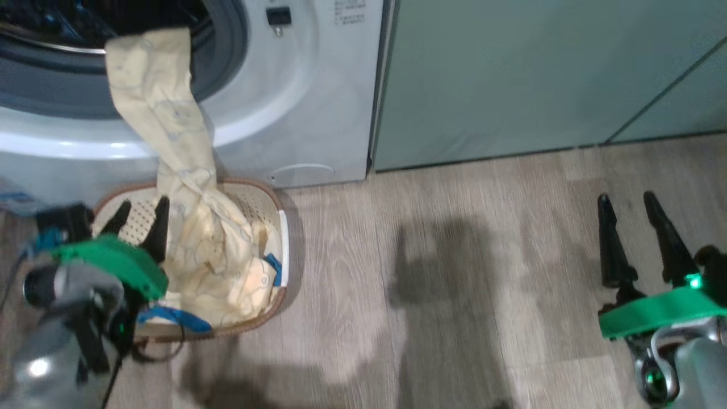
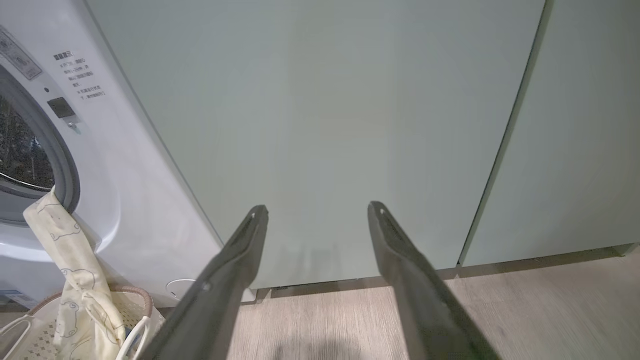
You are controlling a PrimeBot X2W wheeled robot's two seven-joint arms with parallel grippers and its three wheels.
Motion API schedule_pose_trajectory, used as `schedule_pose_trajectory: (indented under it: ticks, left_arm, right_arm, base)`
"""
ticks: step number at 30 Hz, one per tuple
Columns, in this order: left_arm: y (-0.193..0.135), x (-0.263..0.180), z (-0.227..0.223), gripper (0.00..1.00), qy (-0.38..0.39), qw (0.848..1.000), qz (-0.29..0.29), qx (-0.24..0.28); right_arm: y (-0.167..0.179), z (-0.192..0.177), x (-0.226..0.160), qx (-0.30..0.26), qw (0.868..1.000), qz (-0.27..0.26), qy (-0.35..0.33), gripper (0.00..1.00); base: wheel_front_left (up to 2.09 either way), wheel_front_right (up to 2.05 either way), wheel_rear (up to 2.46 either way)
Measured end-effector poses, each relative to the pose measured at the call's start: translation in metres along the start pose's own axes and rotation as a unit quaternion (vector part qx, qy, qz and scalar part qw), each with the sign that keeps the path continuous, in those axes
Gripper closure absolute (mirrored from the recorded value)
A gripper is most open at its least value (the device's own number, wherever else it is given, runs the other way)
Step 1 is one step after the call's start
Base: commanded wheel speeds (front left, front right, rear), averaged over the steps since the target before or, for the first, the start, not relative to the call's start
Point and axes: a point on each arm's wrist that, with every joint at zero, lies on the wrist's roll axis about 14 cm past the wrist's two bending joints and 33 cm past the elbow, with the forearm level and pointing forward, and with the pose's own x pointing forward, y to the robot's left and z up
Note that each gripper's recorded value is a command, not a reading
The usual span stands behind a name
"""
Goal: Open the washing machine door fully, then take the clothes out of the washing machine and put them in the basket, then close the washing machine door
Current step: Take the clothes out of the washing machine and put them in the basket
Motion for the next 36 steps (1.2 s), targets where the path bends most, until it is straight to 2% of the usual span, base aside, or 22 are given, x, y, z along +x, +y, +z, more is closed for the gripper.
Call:
schedule_pose_trajectory:
  ticks: [7,17,26,36]
  left_arm:
    - [0.000,-0.046,0.016,0.00,-0.069,0.997,0.021,-0.021]
    - [0.007,-0.094,0.033,0.00,-0.132,0.989,0.059,-0.012]
    - [0.009,-0.109,0.040,0.00,-0.152,0.986,0.066,-0.002]
    - [-0.008,-0.110,0.042,0.00,-0.153,0.987,0.039,0.010]
  right_arm:
    - [0.002,0.011,-0.018,0.005,1.000,0.000,-0.013,0.00]
    - [0.006,0.018,-0.034,0.013,1.000,0.005,-0.024,0.00]
    - [0.008,0.017,-0.040,0.015,1.000,0.008,-0.023,0.00]
    - [0.010,0.020,-0.041,0.017,0.999,0.011,-0.028,0.00]
  base:
    - [0.00,0.00,0.00]
    - [0.00,0.00,0.00]
    - [0.00,0.00,0.00]
    - [0.00,0.00,0.00]
